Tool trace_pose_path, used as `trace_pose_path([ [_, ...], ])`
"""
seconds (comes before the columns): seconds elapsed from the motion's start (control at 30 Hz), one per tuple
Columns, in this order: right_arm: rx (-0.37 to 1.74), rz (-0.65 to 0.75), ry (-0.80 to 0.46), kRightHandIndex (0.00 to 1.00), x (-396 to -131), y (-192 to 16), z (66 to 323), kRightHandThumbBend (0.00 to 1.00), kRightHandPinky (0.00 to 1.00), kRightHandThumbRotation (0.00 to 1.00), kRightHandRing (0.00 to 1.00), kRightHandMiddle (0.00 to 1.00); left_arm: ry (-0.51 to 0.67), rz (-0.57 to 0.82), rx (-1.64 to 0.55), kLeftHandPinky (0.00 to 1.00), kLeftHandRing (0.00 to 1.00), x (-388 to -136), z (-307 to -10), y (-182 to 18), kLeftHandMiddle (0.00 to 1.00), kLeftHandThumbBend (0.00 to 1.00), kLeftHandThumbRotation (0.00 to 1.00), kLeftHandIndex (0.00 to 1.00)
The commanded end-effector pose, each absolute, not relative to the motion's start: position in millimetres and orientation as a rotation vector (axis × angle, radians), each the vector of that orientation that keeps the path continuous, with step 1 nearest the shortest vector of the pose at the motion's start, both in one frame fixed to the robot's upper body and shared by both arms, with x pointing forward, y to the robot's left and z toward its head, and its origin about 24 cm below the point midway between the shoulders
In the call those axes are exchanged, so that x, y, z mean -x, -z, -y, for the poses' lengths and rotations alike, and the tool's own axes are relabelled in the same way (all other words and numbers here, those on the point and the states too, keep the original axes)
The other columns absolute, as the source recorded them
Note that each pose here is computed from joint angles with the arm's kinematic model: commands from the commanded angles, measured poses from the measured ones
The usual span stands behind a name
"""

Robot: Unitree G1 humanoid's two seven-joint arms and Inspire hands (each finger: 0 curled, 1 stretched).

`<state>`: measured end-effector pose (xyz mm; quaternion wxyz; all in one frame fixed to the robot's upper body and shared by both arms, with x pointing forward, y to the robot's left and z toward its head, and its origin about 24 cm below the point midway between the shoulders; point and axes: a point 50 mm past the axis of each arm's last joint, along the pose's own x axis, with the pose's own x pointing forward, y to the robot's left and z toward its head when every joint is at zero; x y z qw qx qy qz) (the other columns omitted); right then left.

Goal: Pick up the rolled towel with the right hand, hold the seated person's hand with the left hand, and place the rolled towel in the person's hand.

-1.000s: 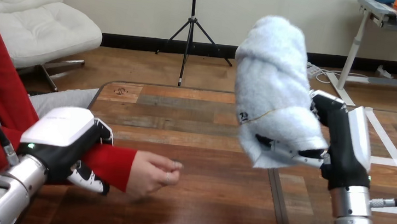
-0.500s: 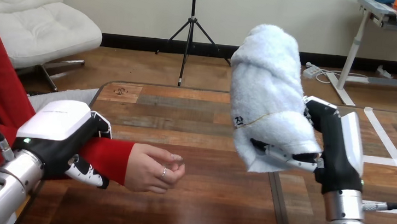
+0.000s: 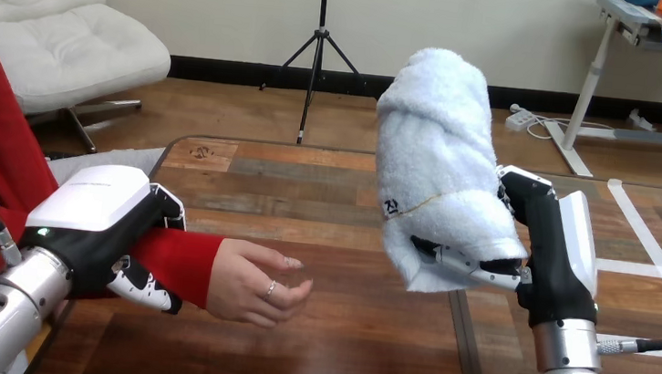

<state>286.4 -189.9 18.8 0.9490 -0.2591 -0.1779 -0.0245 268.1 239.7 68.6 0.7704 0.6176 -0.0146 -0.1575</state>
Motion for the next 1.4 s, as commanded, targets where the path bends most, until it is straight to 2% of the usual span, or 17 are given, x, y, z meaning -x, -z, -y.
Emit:
trace_pose_path([
  [0.0,0.496,0.448,0.076,0.45,-298.5,-37.6,185.1,0.72,0.28,0.00,0.34,0.40,0.209,0.341,-1.321,0.35,0.40,-289.9,-220.8,-139.3,0.43,0.78,0.00,0.40],
  [1.37,0.443,0.475,0.024,0.45,-293.6,-31.8,164.5,0.72,0.29,0.00,0.34,0.39,0.166,0.405,-1.263,0.36,0.39,-300.2,-210.2,-154.2,0.41,0.81,0.00,0.41],
])
